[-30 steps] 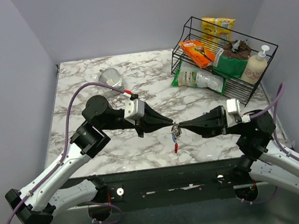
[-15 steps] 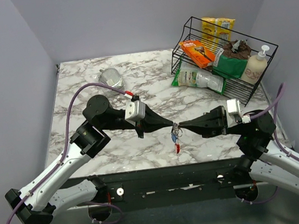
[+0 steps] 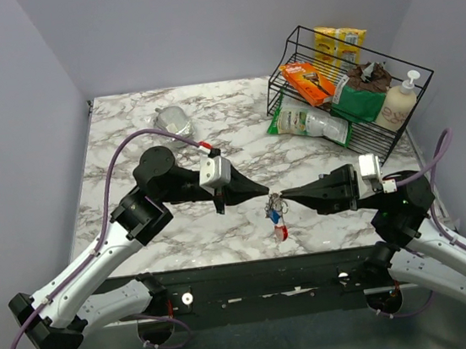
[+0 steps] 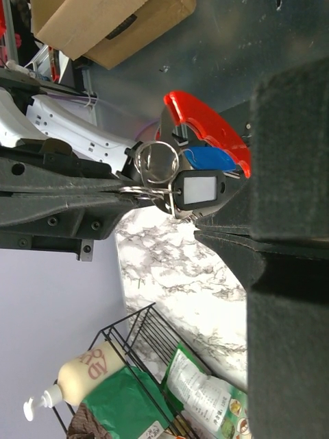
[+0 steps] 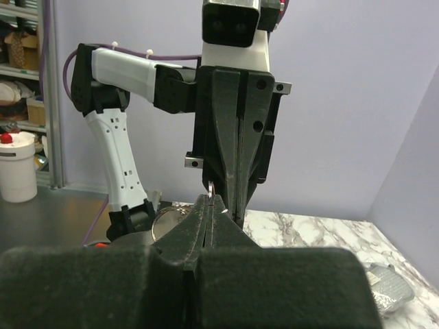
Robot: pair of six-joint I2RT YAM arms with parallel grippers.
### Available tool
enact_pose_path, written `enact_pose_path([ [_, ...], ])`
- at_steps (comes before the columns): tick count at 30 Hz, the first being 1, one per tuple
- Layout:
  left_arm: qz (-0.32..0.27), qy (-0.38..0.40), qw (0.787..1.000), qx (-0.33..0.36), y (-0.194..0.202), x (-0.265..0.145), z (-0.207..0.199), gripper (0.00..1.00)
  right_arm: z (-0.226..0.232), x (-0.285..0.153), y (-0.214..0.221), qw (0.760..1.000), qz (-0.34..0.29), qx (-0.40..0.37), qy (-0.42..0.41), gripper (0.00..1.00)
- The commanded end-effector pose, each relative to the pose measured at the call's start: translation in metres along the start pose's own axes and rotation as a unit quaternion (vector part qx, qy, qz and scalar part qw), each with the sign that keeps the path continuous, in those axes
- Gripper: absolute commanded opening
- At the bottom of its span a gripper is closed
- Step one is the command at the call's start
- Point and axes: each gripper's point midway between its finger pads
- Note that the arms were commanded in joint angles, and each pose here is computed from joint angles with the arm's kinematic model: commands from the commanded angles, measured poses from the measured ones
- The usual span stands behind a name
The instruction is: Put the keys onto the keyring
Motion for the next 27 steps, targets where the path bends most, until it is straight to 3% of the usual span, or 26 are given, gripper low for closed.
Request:
enact_pose_path([
  [1,0.012,-0.015,1.000,0.001,0.006,0.000,0.008,0.00,0.006,0.003,-0.022,0.999,-0.022,-0.023,-0.015,0.00],
  [5,0.012,-0.022,1.000,0.009,0.003,-0.002,0.009,0.00,0.005,0.002,-0.020,0.999,-0.020,-0.023,-0.013,0.00],
  [8,0.013,-0.040,0.999,0.023,-0.002,-0.008,0.010,0.16,0.005,0.002,-0.021,0.999,-0.021,-0.025,-0.012,0.00],
  [9,0.013,-0.042,0.999,0.029,-0.003,-0.010,0.010,0.29,0.005,0.002,-0.020,0.999,-0.020,-0.025,-0.013,0.00],
  [15,0.006,-0.021,0.999,0.048,-0.014,-0.018,-0.006,0.50,0.006,0.002,-0.018,0.999,-0.018,-0.024,-0.015,0.00],
  [20,-0.006,-0.007,0.999,0.050,-0.020,-0.016,-0.009,0.50,0.005,0.002,-0.015,1.000,-0.015,-0.021,-0.017,0.00],
  [23,-0.008,0.005,0.999,0.042,-0.020,-0.012,-0.010,0.40,0.006,0.003,-0.015,1.000,-0.014,-0.020,-0.019,0.00],
  [27,-0.007,0.003,0.999,0.037,-0.021,-0.010,-0.006,0.40,0.007,0.003,-0.014,1.000,-0.013,-0.019,-0.021,0.00],
])
Point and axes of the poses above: each gripper's point midway between its finger pads, its own x axis out along the fingers, its own z axis along the line the jaws close on, y = z × x, and after that the axes turned 4 degrees about x, right-handed
